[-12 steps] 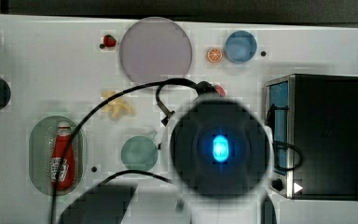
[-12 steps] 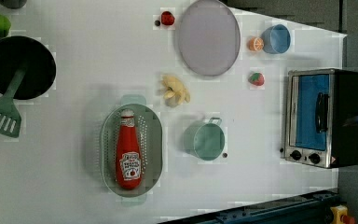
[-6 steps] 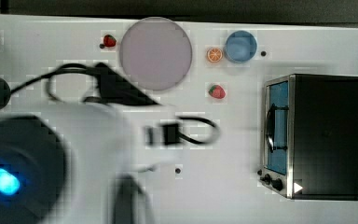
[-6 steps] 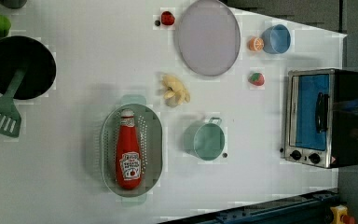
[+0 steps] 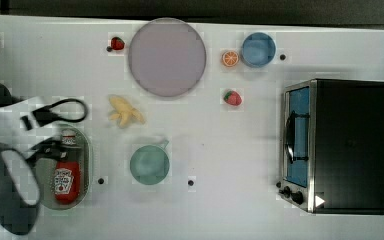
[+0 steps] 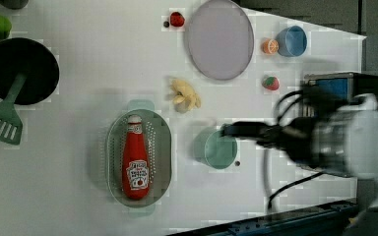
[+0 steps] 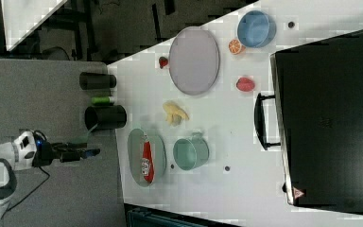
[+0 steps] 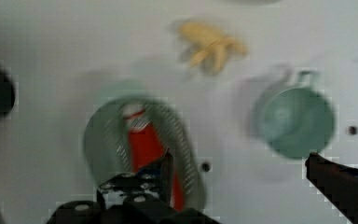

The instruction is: Pick ketchup from strainer and place it on the table

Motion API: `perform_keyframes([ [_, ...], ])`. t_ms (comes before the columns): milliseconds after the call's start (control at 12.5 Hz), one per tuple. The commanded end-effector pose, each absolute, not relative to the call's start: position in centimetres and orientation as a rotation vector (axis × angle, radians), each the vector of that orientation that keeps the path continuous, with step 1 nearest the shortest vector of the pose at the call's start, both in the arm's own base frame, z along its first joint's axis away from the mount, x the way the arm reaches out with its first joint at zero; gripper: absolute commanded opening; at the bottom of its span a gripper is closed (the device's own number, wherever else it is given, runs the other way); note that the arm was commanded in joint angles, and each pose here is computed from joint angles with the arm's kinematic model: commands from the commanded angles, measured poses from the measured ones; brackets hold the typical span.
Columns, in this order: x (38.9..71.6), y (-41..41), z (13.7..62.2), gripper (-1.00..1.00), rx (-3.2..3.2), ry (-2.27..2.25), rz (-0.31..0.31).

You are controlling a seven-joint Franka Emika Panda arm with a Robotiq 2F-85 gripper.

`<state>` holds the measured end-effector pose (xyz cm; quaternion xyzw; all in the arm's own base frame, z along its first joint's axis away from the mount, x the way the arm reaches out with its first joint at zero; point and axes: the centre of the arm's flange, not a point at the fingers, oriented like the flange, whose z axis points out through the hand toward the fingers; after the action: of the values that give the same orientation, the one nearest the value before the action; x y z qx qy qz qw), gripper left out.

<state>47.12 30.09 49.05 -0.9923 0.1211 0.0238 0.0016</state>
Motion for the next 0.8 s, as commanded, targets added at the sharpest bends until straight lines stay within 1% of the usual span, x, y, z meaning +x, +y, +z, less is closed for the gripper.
perform_keyframes([
  [80, 45.0, 34.1, 47.2, 1.00, -3.103, 0.303, 0.089],
  [240, 43.9, 36.3, 43.7, 1.00, -3.106, 0.217, 0.143],
  [320, 43.4, 36.9, 41.9, 1.00, -3.112, 0.180, 0.157],
  [400, 43.2, 37.3, 40.1, 1.00, -3.119, 0.149, 0.150],
  [640, 42.6, 37.8, 34.7, 1.00, -3.127, 0.071, 0.095],
  [800, 42.3, 37.9, 31.1, 1.00, -3.110, 0.035, 0.098],
])
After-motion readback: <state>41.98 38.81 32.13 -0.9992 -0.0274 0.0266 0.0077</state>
